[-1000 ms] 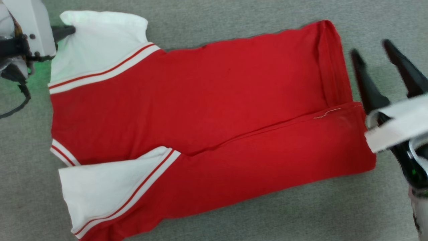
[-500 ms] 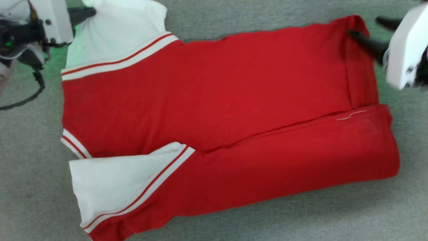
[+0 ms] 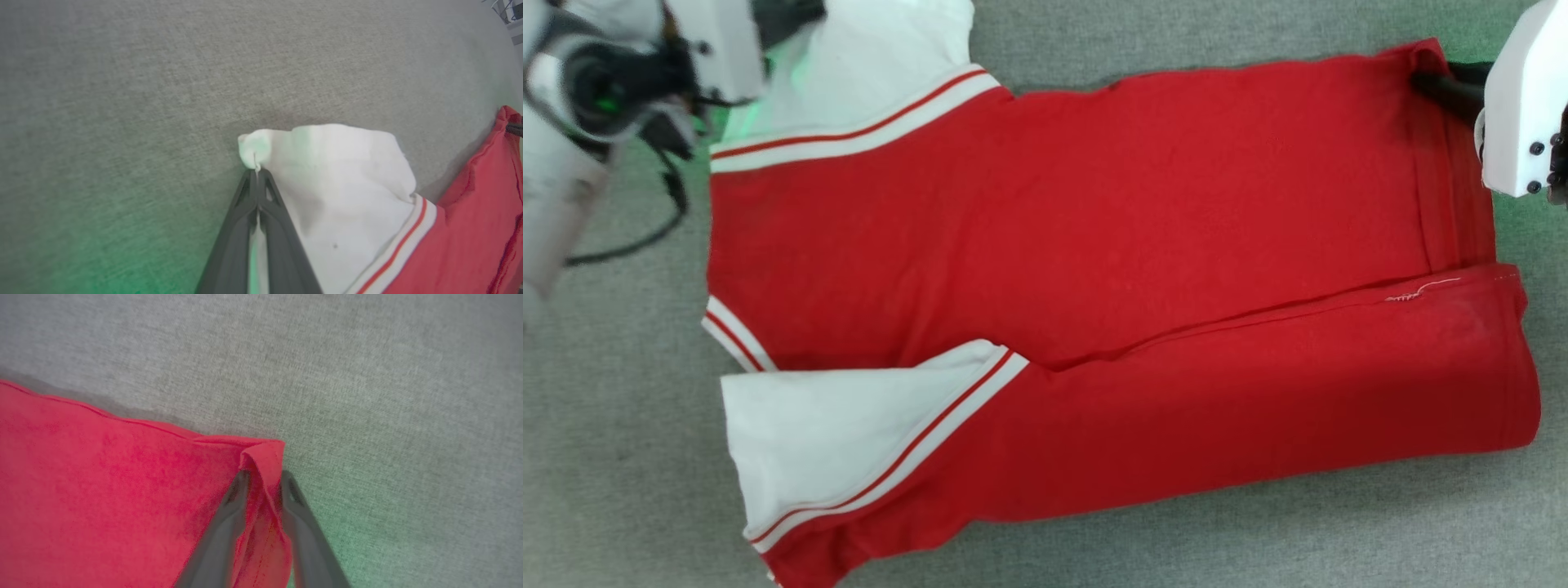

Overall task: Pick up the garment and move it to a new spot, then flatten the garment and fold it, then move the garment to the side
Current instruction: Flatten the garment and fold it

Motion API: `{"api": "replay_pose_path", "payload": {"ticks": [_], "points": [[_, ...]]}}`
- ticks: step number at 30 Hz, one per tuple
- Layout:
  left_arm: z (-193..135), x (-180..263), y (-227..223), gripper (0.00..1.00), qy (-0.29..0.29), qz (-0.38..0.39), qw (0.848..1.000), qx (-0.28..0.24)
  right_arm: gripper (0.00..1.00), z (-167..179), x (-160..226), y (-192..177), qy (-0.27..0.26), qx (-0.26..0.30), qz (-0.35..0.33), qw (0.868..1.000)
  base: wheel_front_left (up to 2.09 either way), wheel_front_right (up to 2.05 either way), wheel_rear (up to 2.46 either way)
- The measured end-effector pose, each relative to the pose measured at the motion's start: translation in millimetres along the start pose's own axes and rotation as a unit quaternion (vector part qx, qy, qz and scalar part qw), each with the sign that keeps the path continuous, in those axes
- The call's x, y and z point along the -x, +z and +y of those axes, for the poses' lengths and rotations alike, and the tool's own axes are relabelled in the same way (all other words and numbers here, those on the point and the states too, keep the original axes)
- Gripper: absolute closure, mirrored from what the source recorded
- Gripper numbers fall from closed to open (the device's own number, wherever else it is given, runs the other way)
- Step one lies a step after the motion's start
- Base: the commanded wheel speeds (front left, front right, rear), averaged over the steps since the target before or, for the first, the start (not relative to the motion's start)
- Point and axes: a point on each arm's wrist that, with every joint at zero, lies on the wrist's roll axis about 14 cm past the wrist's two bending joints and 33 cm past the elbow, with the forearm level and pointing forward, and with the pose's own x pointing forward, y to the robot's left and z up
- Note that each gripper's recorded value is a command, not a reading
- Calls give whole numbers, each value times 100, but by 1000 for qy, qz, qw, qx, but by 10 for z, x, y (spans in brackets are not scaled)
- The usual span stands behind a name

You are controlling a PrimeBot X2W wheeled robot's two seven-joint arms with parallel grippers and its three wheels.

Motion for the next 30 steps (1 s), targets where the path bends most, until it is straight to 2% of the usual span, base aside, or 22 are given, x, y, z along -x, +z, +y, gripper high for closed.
{"api": "replay_pose_path", "payload": {"ticks": [5, 12, 18, 23, 30], "points": [[-223, 99, 43, 100, -27, -33, 999, 0, 100, 34, 94, 118, 3, 7, -48, 999, 0, 0, 0], [-661, 626, 206, 100, -78, -105, 991, -7, 100, 138, 441, 193, 20, 20, -98, 995, 0, 0, 0], [-987, 1176, 73, 100, -111, -151, 982, -28, 100, 211, 774, 96, 32, 27, -121, 992, 0, 0, 0], [-1100, 1590, -260, 100, -122, -173, 977, -29, 100, 276, 991, -125, 47, 18, -122, 991, 0, 0, 0], [-1051, 1939, -849, 100, -115, -193, 974, 16, 100, 354, 1125, -403, 66, -5, -127, 990, 0, 0, 0]]}}
